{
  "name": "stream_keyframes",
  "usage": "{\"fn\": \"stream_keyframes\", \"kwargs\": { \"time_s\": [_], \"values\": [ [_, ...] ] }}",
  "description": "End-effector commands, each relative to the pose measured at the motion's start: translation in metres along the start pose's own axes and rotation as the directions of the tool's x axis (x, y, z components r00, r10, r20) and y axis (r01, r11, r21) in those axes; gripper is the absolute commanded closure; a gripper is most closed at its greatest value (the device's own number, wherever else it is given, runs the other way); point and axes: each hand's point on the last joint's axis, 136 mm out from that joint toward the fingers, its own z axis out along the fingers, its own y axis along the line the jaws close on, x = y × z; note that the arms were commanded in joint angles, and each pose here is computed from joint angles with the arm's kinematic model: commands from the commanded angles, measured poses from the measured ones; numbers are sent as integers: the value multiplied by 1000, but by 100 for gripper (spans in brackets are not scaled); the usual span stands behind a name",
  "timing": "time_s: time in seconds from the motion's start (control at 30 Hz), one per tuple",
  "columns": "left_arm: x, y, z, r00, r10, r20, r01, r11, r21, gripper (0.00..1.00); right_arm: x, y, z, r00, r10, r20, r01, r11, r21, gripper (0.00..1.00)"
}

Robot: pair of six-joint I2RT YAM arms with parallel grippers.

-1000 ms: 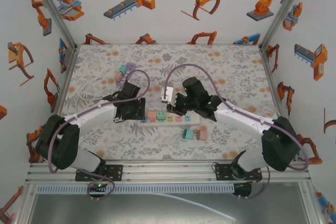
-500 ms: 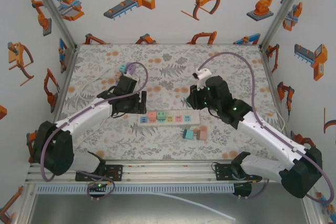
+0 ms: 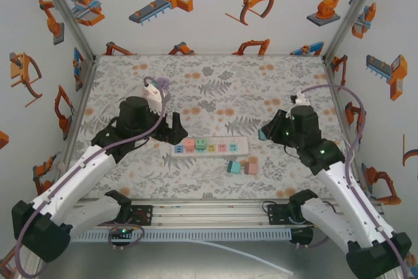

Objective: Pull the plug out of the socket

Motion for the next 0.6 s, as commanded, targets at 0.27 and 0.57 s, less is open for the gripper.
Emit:
{"fn": "stream_keyframes", "kwargs": {
  "time_s": [0.27, 0.57],
  "values": [
    [8, -90, -48, 901, 377, 216, -433, 820, 375, 2, 69, -57, 7, 981, 143, -131, -128, 985, 116, 81],
    [22, -91, -54, 887, 405, 223, -461, 804, 376, 3, 104, -60, 32, 969, 164, -185, -160, 987, 35, 80]
  ]
}}
